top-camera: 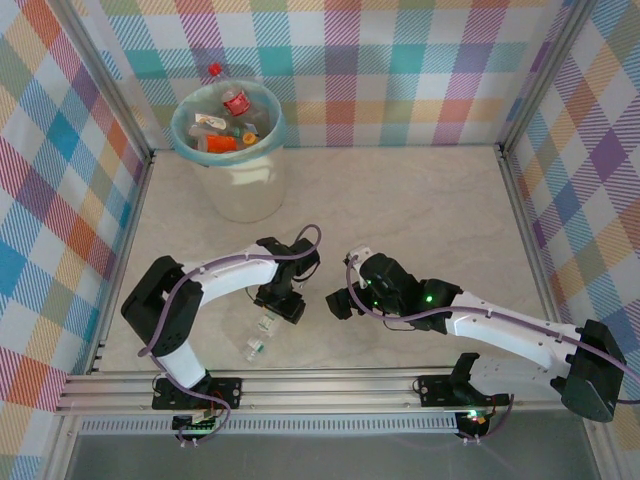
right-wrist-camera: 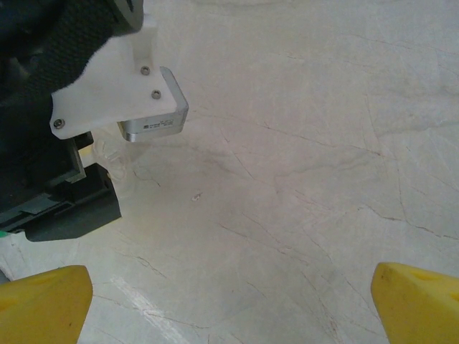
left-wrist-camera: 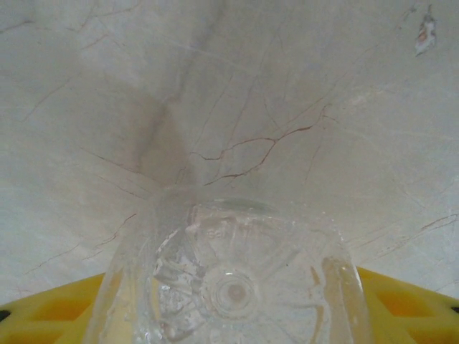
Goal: Put the plastic bottles in the bin
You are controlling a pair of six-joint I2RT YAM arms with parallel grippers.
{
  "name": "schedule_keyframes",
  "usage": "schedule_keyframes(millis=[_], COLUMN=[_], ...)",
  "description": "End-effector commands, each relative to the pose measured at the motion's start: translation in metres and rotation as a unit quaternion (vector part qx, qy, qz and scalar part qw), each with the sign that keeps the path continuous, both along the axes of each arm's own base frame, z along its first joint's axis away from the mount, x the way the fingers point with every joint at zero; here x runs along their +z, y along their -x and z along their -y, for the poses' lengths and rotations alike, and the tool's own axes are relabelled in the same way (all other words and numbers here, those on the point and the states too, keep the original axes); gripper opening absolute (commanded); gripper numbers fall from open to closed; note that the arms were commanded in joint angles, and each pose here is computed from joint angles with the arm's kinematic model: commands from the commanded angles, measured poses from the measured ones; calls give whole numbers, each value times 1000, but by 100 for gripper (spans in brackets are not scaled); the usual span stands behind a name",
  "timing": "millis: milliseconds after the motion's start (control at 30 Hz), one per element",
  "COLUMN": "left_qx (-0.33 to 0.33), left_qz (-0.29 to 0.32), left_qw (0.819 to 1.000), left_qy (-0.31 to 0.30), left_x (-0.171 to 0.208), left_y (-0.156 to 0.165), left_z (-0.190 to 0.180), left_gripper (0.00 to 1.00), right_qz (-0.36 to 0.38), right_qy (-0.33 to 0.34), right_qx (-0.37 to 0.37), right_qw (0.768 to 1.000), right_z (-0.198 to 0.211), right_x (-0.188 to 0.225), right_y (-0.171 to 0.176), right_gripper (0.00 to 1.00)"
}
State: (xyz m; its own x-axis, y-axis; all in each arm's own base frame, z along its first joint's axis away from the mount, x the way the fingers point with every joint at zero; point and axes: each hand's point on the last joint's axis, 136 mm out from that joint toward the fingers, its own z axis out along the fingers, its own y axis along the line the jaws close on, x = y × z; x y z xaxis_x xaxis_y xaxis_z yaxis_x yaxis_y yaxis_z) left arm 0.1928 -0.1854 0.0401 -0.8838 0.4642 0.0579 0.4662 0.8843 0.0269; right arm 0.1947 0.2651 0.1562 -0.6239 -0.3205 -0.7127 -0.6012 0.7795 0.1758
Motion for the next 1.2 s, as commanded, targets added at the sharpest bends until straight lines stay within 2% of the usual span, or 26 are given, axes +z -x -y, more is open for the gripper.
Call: schedule_keyframes(millis=[0, 100, 267, 367, 500, 567, 667, 767, 833, 900, 1000, 1067, 1167], left_qx=[7, 15, 27, 32, 48, 65, 102, 143, 179, 220, 282, 330, 386], left_qz=[9, 21, 79, 135, 243, 313, 437, 527, 565, 591, 601, 588, 544], left_qw=[1000, 999, 995, 984, 953, 928, 863, 801, 768, 739, 700, 675, 652], left_qy=[7, 27, 64, 112, 174, 193, 231, 246, 241, 237, 262, 300, 360], left_x=[16, 29, 72, 123, 223, 277, 368, 435, 463, 480, 490, 487, 468], left_y=[1, -3, -22, -39, -72, -93, -126, -155, -176, -197, -232, -259, -299], left_z=[-8, -7, -6, -1, -8, -19, -39, -63, -84, -106, -137, -160, -181], left_gripper=[55, 49, 48, 47, 40, 40, 40, 40, 39, 39, 38, 37, 35], right_qz=[12, 14, 22, 35, 68, 84, 102, 108, 108, 105, 97, 88, 84], right_qy=[-13, -16, -27, -42, -63, -70, -77, -81, -89, -101, -126, -136, -141], right_qx=[-10, -9, -6, 4, 26, 38, 55, 70, 79, 88, 106, 119, 135], right_qw=[1000, 1000, 999, 998, 995, 993, 990, 988, 987, 985, 982, 980, 977], right_z=[1, 1, -4, -11, -28, -37, -53, -69, -80, -91, -111, -123, -135], right_x=[6, 8, 17, 34, 67, 82, 99, 107, 112, 118, 128, 133, 138], right_y=[-4, -4, -6, -9, -16, -20, -28, -33, -36, -38, -39, -39, -40], right_gripper=[100, 100, 100, 100, 100, 100, 100, 100, 100, 100, 100, 100, 100])
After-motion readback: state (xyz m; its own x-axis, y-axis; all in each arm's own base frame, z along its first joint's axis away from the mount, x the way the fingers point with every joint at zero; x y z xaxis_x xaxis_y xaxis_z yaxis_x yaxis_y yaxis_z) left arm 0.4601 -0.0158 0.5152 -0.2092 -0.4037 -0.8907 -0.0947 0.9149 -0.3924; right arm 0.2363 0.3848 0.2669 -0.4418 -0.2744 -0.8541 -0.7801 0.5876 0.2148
